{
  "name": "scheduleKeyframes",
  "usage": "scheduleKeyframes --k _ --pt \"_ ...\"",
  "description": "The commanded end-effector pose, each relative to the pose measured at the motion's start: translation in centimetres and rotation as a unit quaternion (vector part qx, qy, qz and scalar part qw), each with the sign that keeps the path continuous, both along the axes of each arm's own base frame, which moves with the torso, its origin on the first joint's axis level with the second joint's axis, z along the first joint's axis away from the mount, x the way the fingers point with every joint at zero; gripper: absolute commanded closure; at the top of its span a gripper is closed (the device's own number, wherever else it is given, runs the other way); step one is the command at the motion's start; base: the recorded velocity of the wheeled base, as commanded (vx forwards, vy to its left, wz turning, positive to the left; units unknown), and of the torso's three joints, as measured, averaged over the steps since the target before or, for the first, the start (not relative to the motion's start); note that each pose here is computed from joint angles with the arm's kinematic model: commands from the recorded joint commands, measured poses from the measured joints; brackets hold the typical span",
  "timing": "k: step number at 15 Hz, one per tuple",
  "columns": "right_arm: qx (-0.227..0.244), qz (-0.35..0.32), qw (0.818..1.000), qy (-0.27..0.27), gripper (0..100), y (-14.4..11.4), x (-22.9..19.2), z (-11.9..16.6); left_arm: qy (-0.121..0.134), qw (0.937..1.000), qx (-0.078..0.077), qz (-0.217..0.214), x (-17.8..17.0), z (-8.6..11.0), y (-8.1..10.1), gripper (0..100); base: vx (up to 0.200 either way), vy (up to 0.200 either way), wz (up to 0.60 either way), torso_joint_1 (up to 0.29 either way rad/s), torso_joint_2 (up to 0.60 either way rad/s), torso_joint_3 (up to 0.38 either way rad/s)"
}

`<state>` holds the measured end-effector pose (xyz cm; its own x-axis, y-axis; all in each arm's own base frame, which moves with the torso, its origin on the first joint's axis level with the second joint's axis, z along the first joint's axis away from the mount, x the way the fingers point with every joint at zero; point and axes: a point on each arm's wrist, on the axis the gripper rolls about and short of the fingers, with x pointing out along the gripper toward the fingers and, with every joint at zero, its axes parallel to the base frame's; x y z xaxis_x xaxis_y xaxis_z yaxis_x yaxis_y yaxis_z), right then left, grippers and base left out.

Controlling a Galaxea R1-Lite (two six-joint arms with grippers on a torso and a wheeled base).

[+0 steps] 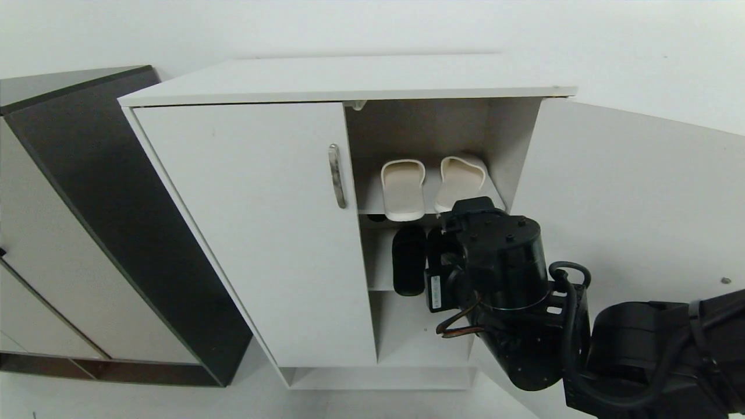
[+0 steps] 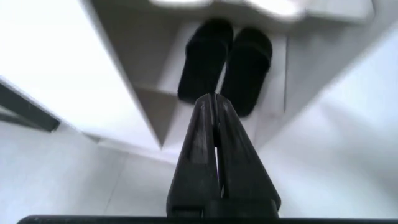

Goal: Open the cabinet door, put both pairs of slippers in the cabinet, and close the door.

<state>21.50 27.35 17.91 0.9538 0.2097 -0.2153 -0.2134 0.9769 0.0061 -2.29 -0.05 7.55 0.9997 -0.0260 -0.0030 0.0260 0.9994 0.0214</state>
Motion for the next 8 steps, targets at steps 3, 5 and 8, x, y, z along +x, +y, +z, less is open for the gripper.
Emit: scheduleKeyframes --k 3,5,8 --pt "-0.009 -0.001 1.0 0.005 100 -0.24 -0.1 -0.49 0.001 1.0 0.0 0.0 0.01 -0.01 0.0 100 -0.2 0.0 0.0 -0.002 0.0 0.001" --pt "-0.007 -0.002 1.0 0.006 100 -0.32 -0.03 -0.53 0.001 1.0 0.0 0.0 0.01 -0.01 0.0 100 -0.2 0.0 0.0 0.0 0.0 -0.002" --pt "0.002 -0.01 1.0 0.0 100 -0.89 0.2 -0.24 0.001 1.0 0.0 0.0 0.01 -0.01 0.0 100 -0.2 0.0 0.0 0.001 0.0 0.004"
